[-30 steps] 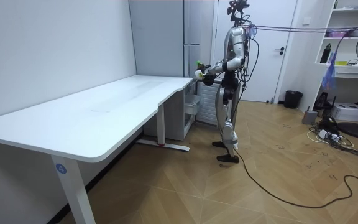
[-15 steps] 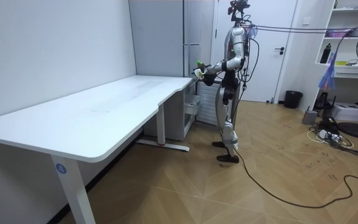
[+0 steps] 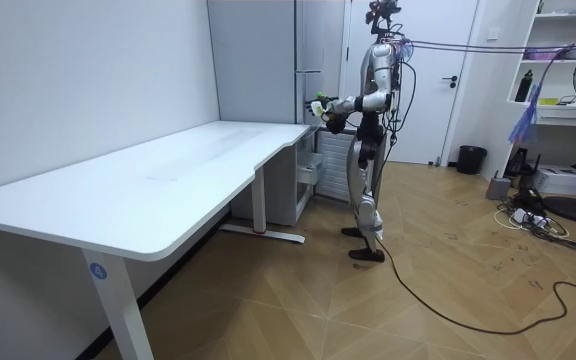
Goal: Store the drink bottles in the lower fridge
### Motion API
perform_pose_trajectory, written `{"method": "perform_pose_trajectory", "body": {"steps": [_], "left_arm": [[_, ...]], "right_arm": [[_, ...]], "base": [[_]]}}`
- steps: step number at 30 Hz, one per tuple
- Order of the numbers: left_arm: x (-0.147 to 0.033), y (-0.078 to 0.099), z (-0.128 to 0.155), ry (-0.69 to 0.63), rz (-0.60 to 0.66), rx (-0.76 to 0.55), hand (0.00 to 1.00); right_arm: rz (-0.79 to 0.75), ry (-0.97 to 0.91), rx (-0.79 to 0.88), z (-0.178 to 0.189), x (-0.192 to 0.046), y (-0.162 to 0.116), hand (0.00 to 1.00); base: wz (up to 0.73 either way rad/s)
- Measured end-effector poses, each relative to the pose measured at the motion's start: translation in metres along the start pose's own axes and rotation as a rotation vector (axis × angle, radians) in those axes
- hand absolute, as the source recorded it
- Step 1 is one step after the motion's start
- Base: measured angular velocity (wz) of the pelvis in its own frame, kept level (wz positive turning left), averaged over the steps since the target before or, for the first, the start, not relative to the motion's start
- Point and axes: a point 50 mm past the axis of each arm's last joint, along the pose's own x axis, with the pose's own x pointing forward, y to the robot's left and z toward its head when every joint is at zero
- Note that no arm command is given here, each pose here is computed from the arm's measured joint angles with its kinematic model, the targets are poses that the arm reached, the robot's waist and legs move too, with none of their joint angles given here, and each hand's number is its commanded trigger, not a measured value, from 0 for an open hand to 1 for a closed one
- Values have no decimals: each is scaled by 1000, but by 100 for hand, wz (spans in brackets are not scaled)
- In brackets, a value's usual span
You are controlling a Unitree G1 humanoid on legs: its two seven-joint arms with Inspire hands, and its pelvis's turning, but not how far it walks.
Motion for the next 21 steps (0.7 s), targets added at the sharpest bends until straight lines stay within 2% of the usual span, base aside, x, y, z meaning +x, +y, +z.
{"method": "perform_pose_trajectory", "body": {"steps": [7, 10, 13, 21], "left_arm": [[-4, -5, 50, -253, -49, 10, 0], [-1, -10, 67, -317, -83, 50, 0], [-4, -13, 77, -383, -98, 35, 0], [-24, 5, 105, -516, 20, 107, 0]], "right_arm": [[14, 55, 3, -16, -4, 6, 100], [9, 98, -26, -20, -5, 6, 100], [5, 112, -41, -20, -6, 5, 100], [-44, 129, -33, -27, -22, -1, 100]], "base": [[-1], [-8], [-2], [-1]]}}
